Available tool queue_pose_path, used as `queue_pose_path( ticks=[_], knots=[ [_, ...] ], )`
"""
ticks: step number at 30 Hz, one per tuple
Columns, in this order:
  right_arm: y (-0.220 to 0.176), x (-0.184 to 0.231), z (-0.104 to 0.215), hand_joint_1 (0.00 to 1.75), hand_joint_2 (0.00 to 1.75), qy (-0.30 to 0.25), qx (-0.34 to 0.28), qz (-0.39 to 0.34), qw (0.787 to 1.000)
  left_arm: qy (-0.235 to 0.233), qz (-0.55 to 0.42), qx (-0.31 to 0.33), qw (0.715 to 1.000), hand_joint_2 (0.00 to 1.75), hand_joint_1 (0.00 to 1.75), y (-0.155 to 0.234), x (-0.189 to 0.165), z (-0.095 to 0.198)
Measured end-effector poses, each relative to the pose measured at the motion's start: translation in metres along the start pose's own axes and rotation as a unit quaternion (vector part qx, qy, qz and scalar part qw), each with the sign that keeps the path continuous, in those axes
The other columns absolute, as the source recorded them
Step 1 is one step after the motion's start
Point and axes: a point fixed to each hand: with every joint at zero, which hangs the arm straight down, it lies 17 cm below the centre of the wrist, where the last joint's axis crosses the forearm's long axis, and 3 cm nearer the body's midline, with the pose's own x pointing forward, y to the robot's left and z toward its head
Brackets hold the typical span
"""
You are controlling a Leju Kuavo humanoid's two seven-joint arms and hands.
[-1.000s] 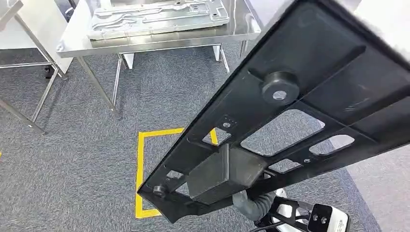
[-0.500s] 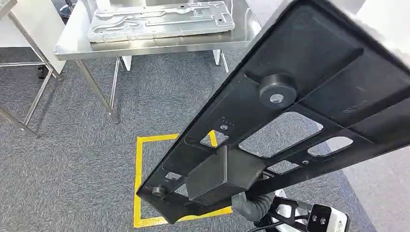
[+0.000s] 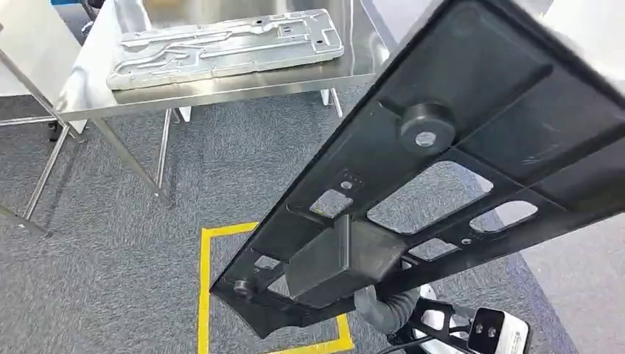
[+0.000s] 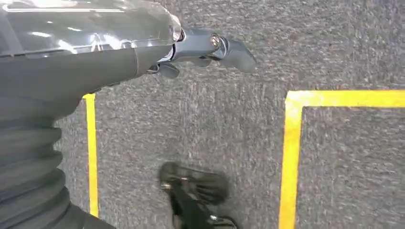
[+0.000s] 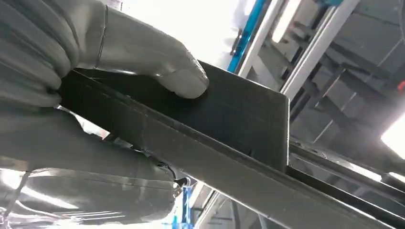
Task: Take the parts from the cabinet and place them on the table.
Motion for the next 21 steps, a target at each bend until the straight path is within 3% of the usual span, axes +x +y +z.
queue_pose_path(
  ticks=[21],
  knots=[
    [-0.014, -0.010, 0.001, 1.75, 1.75, 0.011, -0.026, 0.021, 0.999, -0.004, -0.002, -0.001, 1.000, 1.75, 0.00, -0.003, 0.000, 0.001]
  ],
)
